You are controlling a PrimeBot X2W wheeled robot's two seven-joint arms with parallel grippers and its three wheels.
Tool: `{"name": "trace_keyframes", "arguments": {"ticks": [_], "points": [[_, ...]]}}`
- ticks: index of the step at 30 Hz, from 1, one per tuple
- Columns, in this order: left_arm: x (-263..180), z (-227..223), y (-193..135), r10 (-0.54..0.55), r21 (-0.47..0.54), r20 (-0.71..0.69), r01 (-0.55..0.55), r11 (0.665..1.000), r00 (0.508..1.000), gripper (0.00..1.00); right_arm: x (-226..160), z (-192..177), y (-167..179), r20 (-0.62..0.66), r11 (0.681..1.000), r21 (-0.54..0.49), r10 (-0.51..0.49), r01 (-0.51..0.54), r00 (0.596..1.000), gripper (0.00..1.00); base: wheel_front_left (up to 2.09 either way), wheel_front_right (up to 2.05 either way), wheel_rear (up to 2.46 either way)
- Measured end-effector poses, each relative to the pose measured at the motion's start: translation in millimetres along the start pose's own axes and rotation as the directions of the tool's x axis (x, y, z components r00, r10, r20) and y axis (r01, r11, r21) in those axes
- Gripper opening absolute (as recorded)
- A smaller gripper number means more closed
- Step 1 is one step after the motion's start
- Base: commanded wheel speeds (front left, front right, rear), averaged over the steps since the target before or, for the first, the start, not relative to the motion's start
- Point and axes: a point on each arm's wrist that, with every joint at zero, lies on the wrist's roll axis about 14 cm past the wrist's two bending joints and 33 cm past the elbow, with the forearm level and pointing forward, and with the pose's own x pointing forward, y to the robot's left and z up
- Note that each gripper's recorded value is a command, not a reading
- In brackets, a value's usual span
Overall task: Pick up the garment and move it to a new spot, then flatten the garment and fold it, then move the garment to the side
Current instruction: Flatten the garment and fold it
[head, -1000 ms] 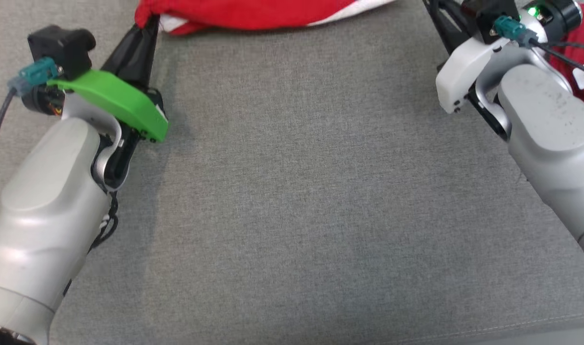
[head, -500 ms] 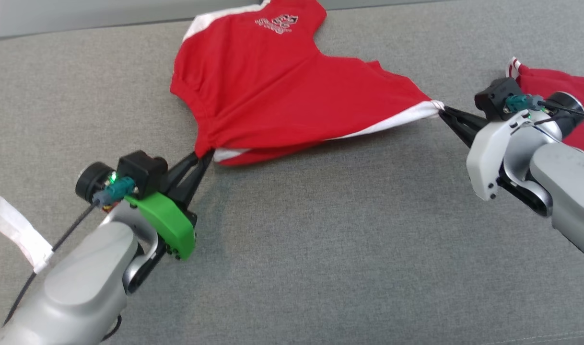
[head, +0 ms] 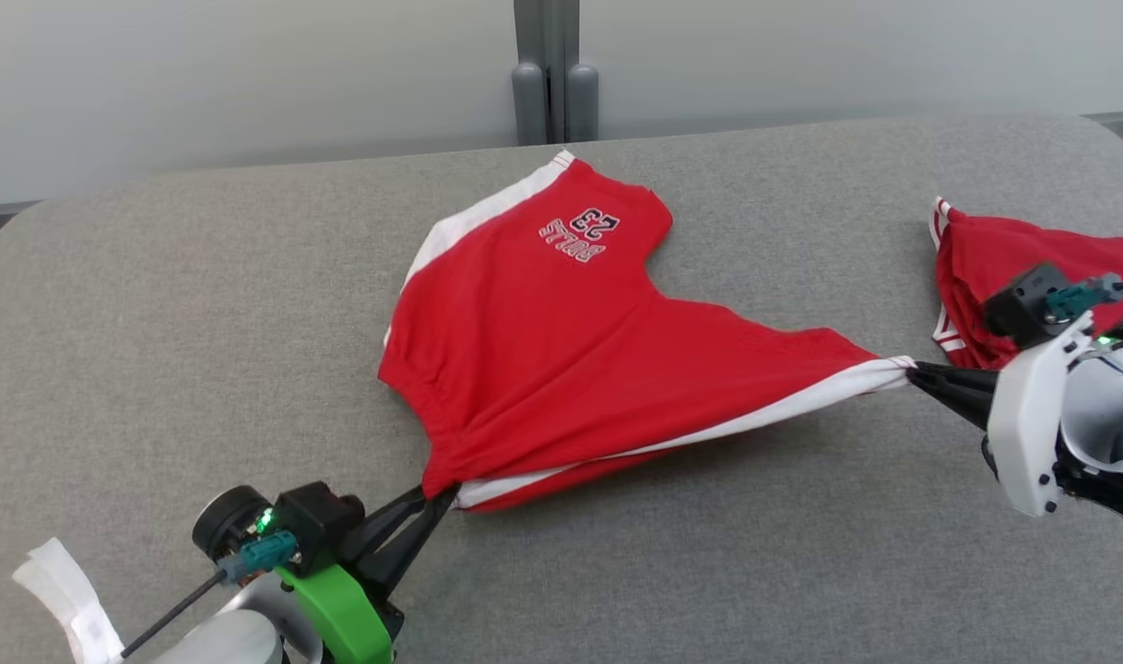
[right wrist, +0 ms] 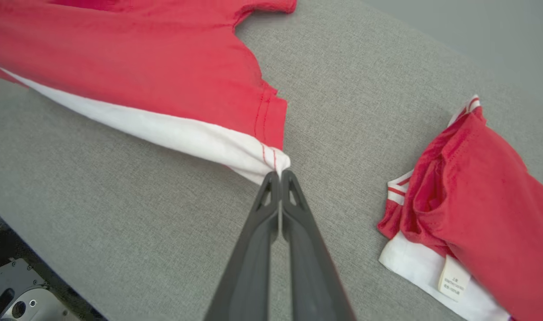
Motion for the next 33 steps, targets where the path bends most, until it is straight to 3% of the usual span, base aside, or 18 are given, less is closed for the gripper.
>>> {"name": "trace_keyframes", "arguments": {"ticks": [5,13,26,33], "points": [[-9.5,8.4,-15.6,-0.044,0.015,0.002,0.044,0.999,0.999,0.0,-18.6,-14.1,2.5,-0.081,0.999,0.032,0.031,-0.029,0.996,0.0,0.0,0.0,0.0],[-7.1,16.7,-6.8,-0.019,-0.005,0.007,0.019,1.0,1.0,0.0,-4.1,26.7,-12.5,-0.04,0.999,-0.044,0.025,-0.027,0.999,0.0,0.0,0.0,0.0],[25.2,42.3,53.7,0.124,-0.062,0.131,-0.117,0.991,0.984,0.0,84.7,127.6,-28.8,0.032,0.977,-0.215,0.024,-0.017,0.999,0.0,0.0,0.0,0.0],[27.8,33.7,77.6,0.223,-0.127,0.132,-0.206,0.97,0.966,0.0,143.9,142.1,-16.0,-0.007,0.96,-0.274,0.054,-0.054,0.999,0.0,0.0,0.0,0.0]]}}
